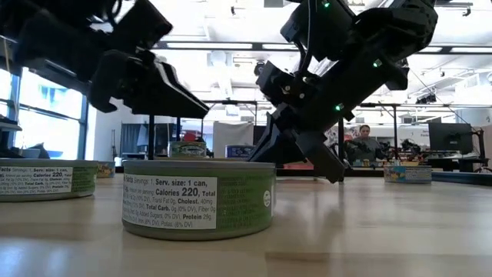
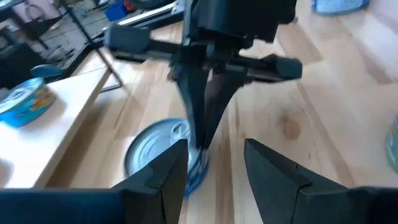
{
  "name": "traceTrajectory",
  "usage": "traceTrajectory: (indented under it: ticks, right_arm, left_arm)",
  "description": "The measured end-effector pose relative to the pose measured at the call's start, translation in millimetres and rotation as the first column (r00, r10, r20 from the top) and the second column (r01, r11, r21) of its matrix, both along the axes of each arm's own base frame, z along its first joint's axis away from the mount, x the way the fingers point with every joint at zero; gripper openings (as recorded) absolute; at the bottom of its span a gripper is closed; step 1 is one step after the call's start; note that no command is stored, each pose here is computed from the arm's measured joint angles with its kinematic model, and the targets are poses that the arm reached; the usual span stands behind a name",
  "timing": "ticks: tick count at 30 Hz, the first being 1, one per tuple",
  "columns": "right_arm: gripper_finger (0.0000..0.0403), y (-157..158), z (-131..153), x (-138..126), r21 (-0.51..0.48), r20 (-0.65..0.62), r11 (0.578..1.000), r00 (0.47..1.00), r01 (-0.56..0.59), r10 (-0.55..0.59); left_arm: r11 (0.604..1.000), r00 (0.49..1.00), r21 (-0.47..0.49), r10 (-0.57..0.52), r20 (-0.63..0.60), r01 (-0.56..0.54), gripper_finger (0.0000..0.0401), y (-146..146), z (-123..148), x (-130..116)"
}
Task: Stack canned seafood by type on shelf
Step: Put the blue tuna can on the shelf
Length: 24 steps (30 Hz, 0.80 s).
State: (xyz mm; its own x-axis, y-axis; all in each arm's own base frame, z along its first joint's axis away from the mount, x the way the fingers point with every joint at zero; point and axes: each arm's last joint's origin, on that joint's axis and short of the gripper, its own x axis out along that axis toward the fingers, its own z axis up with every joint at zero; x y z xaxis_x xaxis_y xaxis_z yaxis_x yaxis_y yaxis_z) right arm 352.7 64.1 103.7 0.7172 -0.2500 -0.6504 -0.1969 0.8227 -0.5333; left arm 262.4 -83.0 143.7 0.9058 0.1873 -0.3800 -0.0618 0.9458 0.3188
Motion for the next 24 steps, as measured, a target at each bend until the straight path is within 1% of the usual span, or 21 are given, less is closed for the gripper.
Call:
traceTrajectory:
  ticks: [6,11,15,18,20,23,24]
  right_arm:
    - [0.0001,2.3,20.0,-9.0,-0.045,-0.002,0.999,1.000,0.007,-0.007]
    - [0.0000,2.9,47.8,-8.0,-0.090,0.093,0.996,0.995,-0.023,0.031]
    - [0.0000,-2.8,52.9,-4.0,-0.123,0.133,0.992,0.990,-0.031,0.048]
    - [0.0001,-15.5,59.9,1.7,-0.156,0.188,0.988,0.981,-0.010,0.040]
    - [0.0001,-30.7,62.3,4.8,-0.168,0.211,0.985,0.977,0.030,0.006]
    - [0.0001,-54.1,68.9,9.6,-0.168,0.283,0.980,0.958,0.102,-0.051]
    - [0.0001,-60.7,70.5,10.5,-0.168,0.295,0.980,0.954,0.109,-0.055]
  left_arm:
    - [0.993,0.994,0.077,0.095,-0.048,-0.091,0.0152,-8.0,14.5,-22.4]
    - [0.987,0.987,0.064,0.153,-0.040,-0.151,0.0152,-11.4,29.9,-41.6]
    - [0.983,0.983,0.031,0.182,-0.038,-0.180,0.0152,-12.0,38.6,-54.8]
    - [0.980,0.979,0.004,0.201,-0.031,-0.201,0.0152,-11.8,42.7,-61.2]
    - [0.977,0.977,-0.007,0.211,-0.023,-0.211,0.0152,-12.0,44.3,-63.2]
    - [0.976,0.976,-0.008,0.215,-0.023,-0.215,0.0152,-12.1,44.3,-64.0]
    - [0.976,0.976,-0.007,0.216,-0.025,-0.216,0.0152,-12.0,44.0,-64.2]
